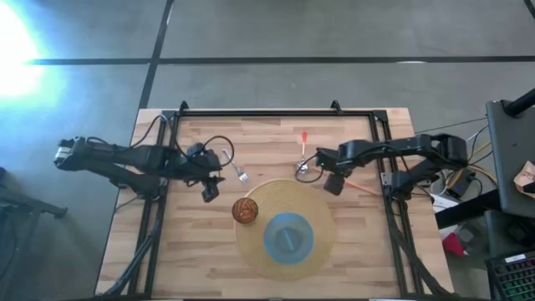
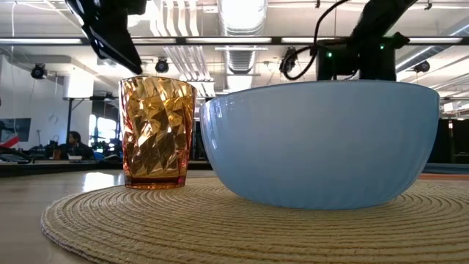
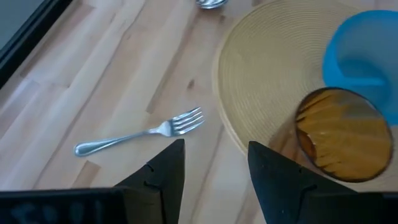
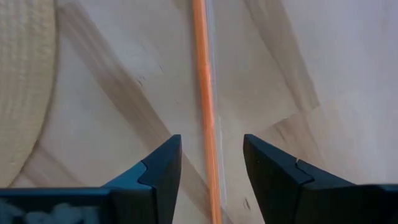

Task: Pick & Place Utensil
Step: Put the orange drinking straw into the orange cup on the brown mat

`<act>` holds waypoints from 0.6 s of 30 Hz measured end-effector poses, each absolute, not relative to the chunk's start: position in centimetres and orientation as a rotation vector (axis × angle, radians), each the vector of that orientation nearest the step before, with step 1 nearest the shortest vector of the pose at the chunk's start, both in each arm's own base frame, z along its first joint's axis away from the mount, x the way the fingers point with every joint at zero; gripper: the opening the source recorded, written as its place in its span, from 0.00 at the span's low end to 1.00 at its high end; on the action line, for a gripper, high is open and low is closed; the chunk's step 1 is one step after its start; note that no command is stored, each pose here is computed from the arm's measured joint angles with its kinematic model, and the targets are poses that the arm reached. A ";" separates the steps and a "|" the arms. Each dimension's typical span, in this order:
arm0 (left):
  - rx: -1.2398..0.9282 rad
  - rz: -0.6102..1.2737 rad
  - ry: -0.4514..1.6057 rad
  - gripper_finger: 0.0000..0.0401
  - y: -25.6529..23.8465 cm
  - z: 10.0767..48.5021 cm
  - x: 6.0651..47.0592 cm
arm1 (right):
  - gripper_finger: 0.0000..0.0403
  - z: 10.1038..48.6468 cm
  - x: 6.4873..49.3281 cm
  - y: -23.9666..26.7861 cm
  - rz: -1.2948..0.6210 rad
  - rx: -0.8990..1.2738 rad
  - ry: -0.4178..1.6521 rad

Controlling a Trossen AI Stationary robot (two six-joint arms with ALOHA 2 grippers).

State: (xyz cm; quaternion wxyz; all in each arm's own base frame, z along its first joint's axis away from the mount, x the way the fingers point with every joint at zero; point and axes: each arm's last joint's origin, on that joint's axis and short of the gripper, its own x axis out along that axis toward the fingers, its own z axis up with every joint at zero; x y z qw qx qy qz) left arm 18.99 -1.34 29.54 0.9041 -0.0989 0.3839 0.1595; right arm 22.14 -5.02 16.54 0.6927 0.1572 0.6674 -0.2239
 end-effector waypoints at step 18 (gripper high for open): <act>-0.207 0.329 0.782 0.42 -1.7 29.6 19.0 | 0.32 13.6 23.0 -5.2 -0.494 0.323 1.608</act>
